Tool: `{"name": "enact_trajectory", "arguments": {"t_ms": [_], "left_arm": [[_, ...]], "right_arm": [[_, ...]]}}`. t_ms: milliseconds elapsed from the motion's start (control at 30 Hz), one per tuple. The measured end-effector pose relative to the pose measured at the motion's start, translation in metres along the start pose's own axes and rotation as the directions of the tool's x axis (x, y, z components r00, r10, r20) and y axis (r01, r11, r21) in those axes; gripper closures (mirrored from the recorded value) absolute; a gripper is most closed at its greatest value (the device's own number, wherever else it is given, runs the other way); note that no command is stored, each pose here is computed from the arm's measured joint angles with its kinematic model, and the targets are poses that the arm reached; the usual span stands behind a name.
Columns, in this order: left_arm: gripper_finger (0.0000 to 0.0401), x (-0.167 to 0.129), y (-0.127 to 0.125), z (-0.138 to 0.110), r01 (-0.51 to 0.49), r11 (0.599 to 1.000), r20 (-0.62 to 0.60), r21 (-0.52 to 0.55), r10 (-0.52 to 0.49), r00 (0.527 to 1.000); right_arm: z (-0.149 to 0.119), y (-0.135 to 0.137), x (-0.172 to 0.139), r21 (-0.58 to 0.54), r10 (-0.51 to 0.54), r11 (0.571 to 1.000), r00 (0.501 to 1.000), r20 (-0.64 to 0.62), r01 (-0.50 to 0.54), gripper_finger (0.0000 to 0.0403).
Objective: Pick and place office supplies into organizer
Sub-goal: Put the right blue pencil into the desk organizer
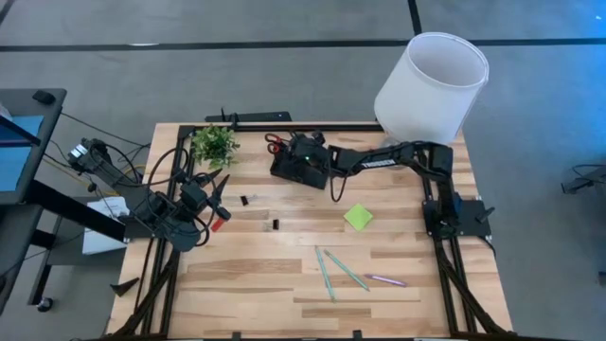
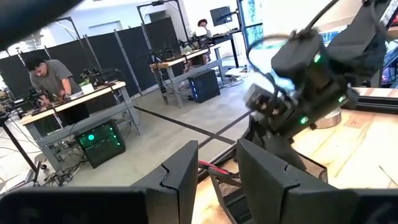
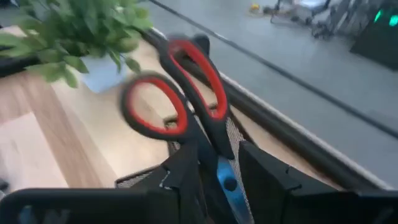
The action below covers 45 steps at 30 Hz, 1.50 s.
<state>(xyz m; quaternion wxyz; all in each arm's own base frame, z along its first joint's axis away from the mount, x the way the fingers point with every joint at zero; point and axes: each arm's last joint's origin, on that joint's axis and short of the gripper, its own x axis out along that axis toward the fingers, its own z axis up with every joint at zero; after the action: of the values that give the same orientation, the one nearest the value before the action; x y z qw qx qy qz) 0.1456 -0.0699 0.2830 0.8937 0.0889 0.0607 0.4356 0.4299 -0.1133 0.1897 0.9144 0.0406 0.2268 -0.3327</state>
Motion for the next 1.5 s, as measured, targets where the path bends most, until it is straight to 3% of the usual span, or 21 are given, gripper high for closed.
{"name": "enact_trajectory", "arguments": {"t_ms": [167, 300, 500, 667, 733, 800, 933, 1033, 1200, 1300, 1500], "left_arm": [[0.0292, 0.0, -0.001, -0.001, 0.052, 0.999, -0.032, -0.004, -0.052, 0.998], [0.0292, 0.0, -0.004, -0.003, 0.098, 0.995, -0.061, -0.001, -0.098, 0.993], [0.0292, 0.0, -0.006, -0.005, 0.084, 0.996, -0.06, -0.019, -0.085, 0.995], [0.0292, 0.0, -0.007, -0.008, 0.082, 0.996, -0.066, -0.033, -0.084, 0.994], [0.0292, 0.0, -0.007, -0.009, 0.09, 0.995, -0.075, -0.038, -0.093, 0.993], [0.0292, 0.0, -0.006, -0.009, 0.092, 0.995, -0.079, -0.046, -0.096, 0.992], [0.0292, 0.0, -0.006, -0.01, 0.091, 0.995, -0.082, -0.05, -0.095, 0.992], [0.0292, 0.0, -0.006, -0.01, 0.093, 0.993, -0.084, -0.073, -0.099, 0.992], [0.0292, 0.0, -0.006, -0.01, 0.089, 0.989, -0.084, -0.121, -0.099, 0.991], [0.0292, 0.0, -0.006, -0.01, 0.086, 0.989, -0.082, -0.122, -0.097, 0.992], [0.0292, 0.0, -0.006, -0.01, 0.084, 0.989, -0.081, -0.122, -0.095, 0.992]], "right_arm": [[0.035, 0.013, -0.033, -0.009, 0.036, 0.999, 0.996, 0.077, -0.035, 0.0281], [0.053, 0.028, -0.076, -0.045, 0.102, 0.994, 0.992, 0.07, -0.099, 0.0286], [0.049, 0.062, -0.148, -0.063, 0.24, 0.968, 0.969, -0.057, -0.243, 0.0299], [0.021, 0.095, -0.188, -0.09, 0.428, 0.882, 0.867, -0.258, -0.462, 0.0301], [0.015, 0.106, -0.198, -0.08, 0.512, 0.827, 0.805, -0.299, -0.556, 0.03], [0.013, 0.114, -0.205, -0.056, 0.543, 0.811, 0.786, -0.296, -0.582, 0.0302], [0.006, 0.126, -0.223, -0.069, 0.481, 0.857, 0.84, -0.251, -0.511, 0.0305], [-0.003, 0.133, -0.24, -0.112, 0.363, 0.915, 0.912, -0.192, -0.388, 0.0306], [-0.032, 0.141, -0.276, -0.05, 0.166, 0.984, 0.982, -0.091, -0.171, 0.0306], [-0.059, 0.141, -0.296, -0.007, 0.089, 0.996, 0.995, -0.046, -0.089, 0.0306], [-0.104, 0.136, -0.318, 0.064, 0.078, 0.995, 0.997, -0.027, -0.076, 0.0306]]}}
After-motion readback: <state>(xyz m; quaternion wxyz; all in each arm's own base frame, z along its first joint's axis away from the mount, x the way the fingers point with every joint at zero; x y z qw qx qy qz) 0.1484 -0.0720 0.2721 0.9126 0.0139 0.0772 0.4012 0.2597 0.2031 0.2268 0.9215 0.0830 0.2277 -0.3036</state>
